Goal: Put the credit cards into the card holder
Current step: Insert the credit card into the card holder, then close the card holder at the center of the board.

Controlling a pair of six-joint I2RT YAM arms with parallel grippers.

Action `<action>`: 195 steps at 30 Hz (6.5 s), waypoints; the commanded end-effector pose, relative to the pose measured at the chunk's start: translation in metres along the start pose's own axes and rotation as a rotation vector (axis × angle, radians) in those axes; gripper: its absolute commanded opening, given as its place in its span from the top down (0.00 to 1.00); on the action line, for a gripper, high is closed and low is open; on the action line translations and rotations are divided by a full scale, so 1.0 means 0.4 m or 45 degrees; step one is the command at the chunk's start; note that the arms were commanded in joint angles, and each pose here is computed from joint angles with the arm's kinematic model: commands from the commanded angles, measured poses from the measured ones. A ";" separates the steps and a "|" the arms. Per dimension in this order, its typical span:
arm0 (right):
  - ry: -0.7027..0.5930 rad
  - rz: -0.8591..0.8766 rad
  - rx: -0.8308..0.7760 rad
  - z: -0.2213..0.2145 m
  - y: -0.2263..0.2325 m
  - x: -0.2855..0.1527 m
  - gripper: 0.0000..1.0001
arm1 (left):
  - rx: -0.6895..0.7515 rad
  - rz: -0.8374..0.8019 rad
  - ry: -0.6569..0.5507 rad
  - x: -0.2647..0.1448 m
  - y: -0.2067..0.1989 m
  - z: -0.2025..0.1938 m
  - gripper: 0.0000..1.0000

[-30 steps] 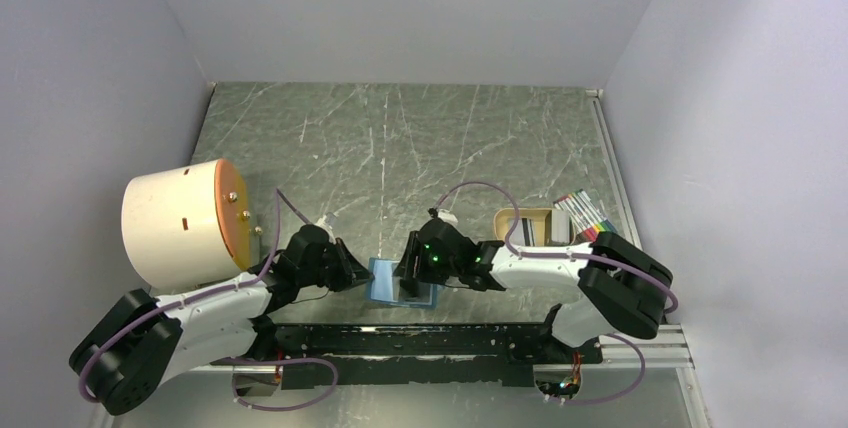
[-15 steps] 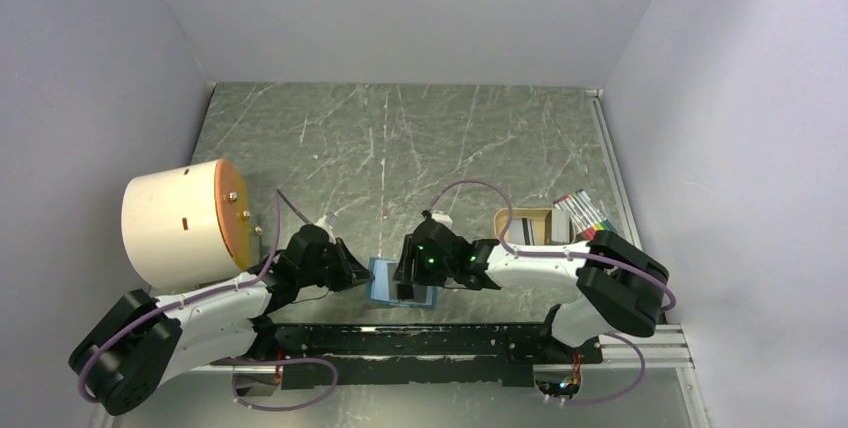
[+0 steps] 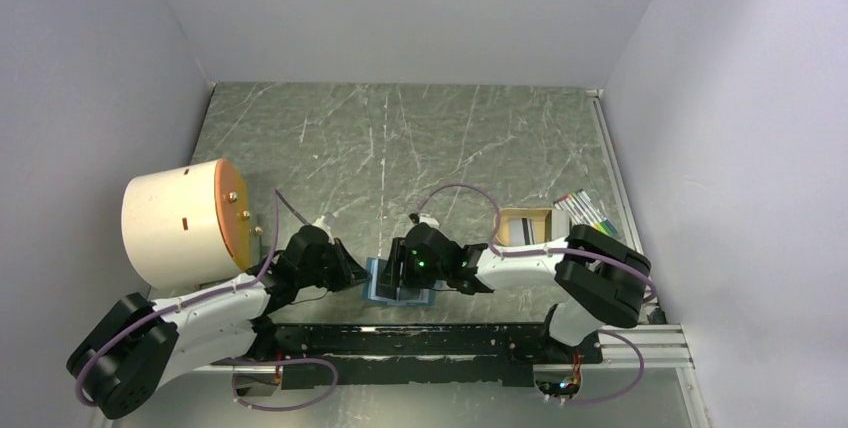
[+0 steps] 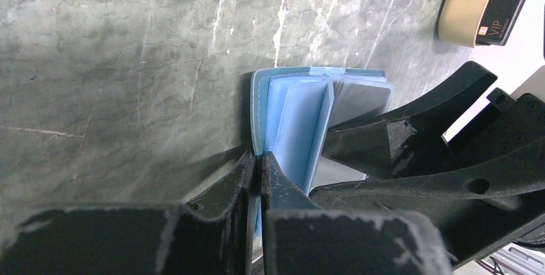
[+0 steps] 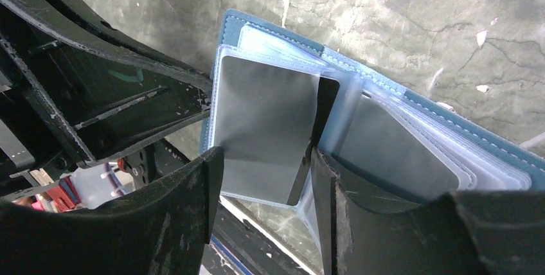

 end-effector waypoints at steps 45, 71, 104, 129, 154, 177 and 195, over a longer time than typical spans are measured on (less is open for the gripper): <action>-0.106 -0.610 -0.388 0.088 -0.152 -0.098 0.60 | 0.067 0.075 -0.124 -0.049 -0.075 0.056 0.91; -0.295 -0.326 -0.280 0.112 -0.167 -0.114 1.00 | 0.292 -0.306 0.183 0.061 -0.246 -0.035 0.64; -0.283 -0.328 -0.255 0.125 -0.178 -0.189 0.87 | 0.407 0.132 0.264 0.166 -0.151 -0.021 0.79; -0.133 -0.337 -0.212 0.093 -0.165 -0.191 0.73 | 0.374 0.083 0.408 0.151 -0.158 -0.101 0.80; -0.170 -0.430 -0.246 0.110 -0.188 -0.200 1.00 | 0.368 0.123 0.404 0.155 -0.123 -0.106 0.81; -0.102 -0.187 -0.205 0.057 -0.152 -0.126 1.00 | 0.334 0.096 0.408 0.157 -0.122 -0.114 0.81; -0.059 -0.244 -0.242 0.041 -0.168 -0.120 1.00 | 0.318 0.105 0.413 0.160 -0.113 -0.117 0.81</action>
Point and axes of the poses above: each gripper's point midway between its finger pads, its own x axis out along the fingers, its own y axis along the line the jaws close on, z = x × y, the point moved 3 cm from there along -x, back along the fingers, and after that the axes turned 5 degrees about -x, right-handed, at the moved point
